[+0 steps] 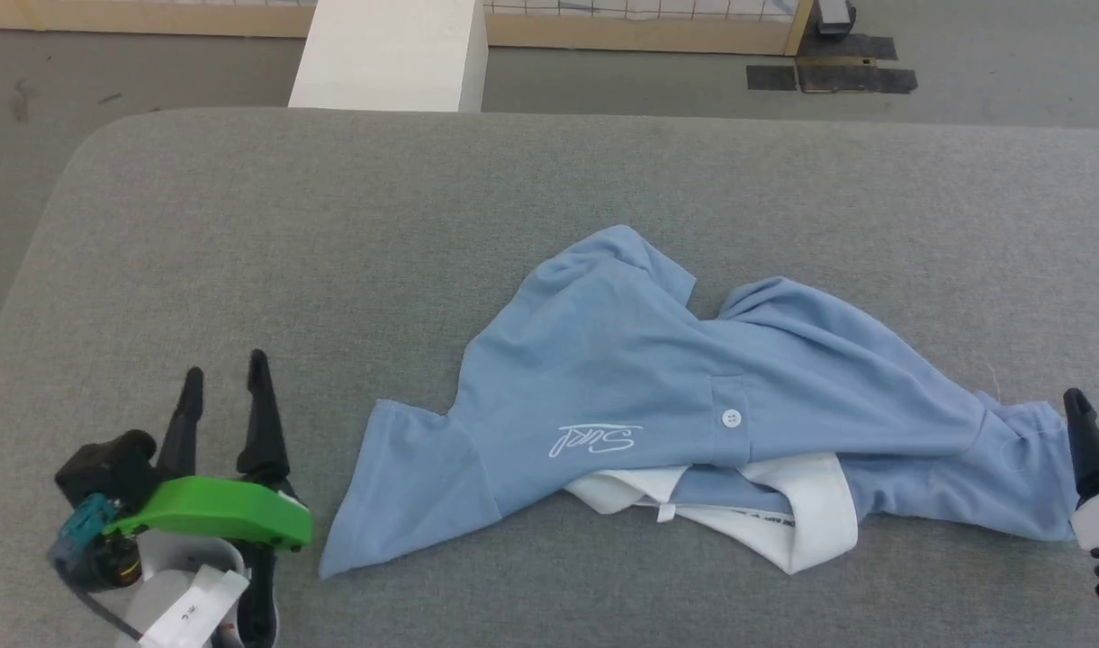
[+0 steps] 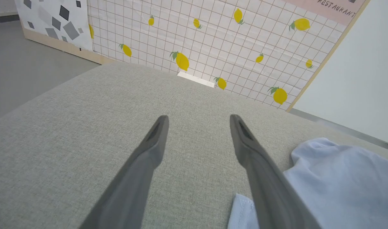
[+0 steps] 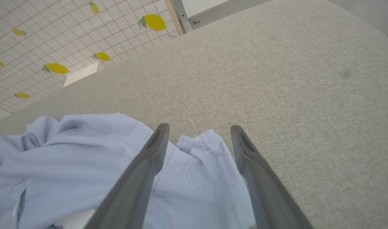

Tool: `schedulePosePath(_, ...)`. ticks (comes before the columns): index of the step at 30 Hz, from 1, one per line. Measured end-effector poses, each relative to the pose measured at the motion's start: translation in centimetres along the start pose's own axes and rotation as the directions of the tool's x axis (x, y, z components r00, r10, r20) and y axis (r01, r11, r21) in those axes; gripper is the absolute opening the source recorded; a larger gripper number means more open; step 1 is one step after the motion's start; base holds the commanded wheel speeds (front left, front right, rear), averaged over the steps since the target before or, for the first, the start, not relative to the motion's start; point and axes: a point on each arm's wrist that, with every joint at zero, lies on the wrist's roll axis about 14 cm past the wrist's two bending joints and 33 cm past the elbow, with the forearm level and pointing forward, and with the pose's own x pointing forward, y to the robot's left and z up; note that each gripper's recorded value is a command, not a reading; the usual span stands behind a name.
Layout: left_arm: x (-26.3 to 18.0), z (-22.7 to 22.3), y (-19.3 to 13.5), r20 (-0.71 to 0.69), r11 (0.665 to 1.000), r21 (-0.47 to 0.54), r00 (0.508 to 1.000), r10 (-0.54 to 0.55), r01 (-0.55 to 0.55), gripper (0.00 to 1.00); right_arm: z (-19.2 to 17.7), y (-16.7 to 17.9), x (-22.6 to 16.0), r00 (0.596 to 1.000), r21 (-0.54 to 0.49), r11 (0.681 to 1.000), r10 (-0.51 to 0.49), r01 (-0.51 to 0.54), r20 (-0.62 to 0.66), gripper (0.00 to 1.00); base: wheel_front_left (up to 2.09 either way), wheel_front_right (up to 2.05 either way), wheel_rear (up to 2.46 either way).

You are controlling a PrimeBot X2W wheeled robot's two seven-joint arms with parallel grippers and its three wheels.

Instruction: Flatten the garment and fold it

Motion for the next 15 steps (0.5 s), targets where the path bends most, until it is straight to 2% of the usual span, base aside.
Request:
schedulePosePath(4,0.6,-0.8,-2.0,-0.055,0.998,-0.007,0.996,-0.064,0.064,1.0,0.2,0.1,0.0,1.0,-0.004,1.0,0.002,-0.002,0.014,1.0,0.0,0.0,0.0)
schedulePosePath(10,4.9,-0.6,-8.8,-0.18,0.963,-0.004,0.947,-0.266,0.269,1.0,-0.1,0.6,0.6,1.0,-0.029,1.0,0.008,-0.007,0.004,1.0,0.0,0.0,0.0)
schedulePosePath(13,6.8,-1.9,-12.3,-0.316,0.932,0.012,0.886,-0.34,0.362,1.0,-0.7,1.1,1.1,1.0,-0.039,0.999,0.018,-0.019,-0.018,1.0,0.0,0.0,0.0)
schedulePosePath(15,7.6,-3.4,-14.1,-0.437,0.909,0.032,0.824,-0.361,0.415,1.0,-1.0,1.5,1.5,0.999,-0.042,0.999,0.026,-0.027,-0.028,1.0,0.0,0.0,0.0)
